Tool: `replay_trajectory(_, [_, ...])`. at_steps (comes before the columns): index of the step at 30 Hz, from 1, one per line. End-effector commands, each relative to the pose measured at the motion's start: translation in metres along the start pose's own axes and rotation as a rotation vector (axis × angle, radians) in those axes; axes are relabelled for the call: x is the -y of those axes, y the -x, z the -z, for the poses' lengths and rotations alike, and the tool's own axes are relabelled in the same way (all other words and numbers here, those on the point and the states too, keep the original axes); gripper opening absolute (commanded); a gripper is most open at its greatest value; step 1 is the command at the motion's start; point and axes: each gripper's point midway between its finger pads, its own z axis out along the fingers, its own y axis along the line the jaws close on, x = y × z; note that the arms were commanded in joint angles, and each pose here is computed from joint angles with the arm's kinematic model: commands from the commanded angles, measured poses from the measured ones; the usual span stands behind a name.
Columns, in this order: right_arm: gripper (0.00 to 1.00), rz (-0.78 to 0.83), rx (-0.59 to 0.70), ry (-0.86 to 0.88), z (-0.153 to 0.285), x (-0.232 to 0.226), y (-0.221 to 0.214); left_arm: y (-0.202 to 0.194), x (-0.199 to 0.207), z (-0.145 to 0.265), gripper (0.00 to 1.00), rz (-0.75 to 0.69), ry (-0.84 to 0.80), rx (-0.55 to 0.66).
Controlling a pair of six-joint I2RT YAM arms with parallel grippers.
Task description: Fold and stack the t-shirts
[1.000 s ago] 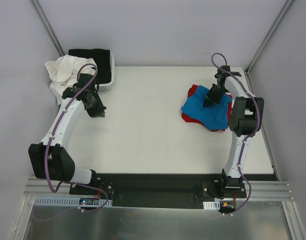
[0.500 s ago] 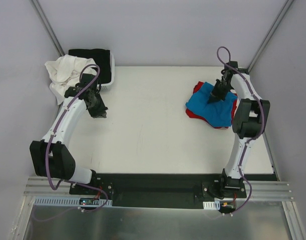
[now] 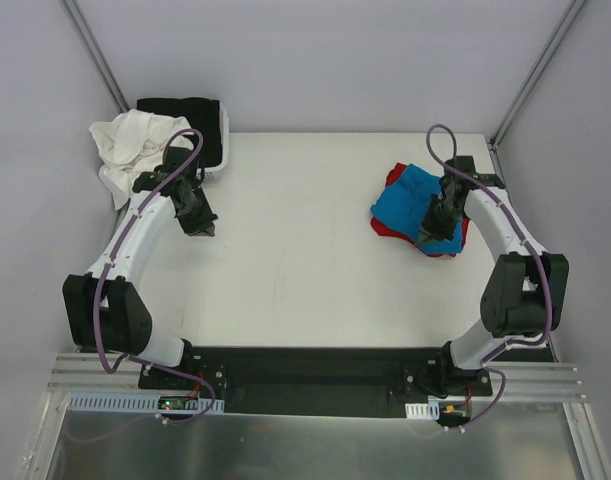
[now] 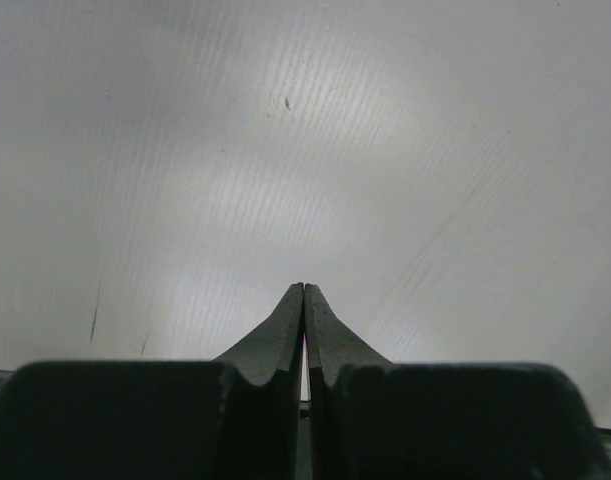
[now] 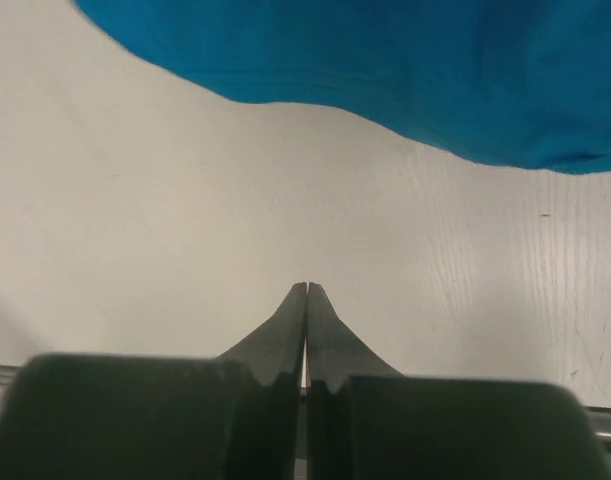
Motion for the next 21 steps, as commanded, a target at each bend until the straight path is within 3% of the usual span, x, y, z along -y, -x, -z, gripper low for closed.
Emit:
replay_trajectory(1, [0.01,-0.023,-0.032,-0.13,-0.027,0.033,-0.018,0.004,0.008,0.009,0.0,-0.028,-0.033,0.018])
replay_trajectory(7, [0.01,-0.021,-0.002,-0.159,-0.039,0.037,0.003,0.001,0.005,0.011,0.0,-0.043,-0.03,0.017])
replay_trajectory(21, [0.01,-0.132,-0.085,-0.107,-0.091,0.027,0.033,0.003,0.005,0.012,0.0,-0.056,-0.029,0.027])
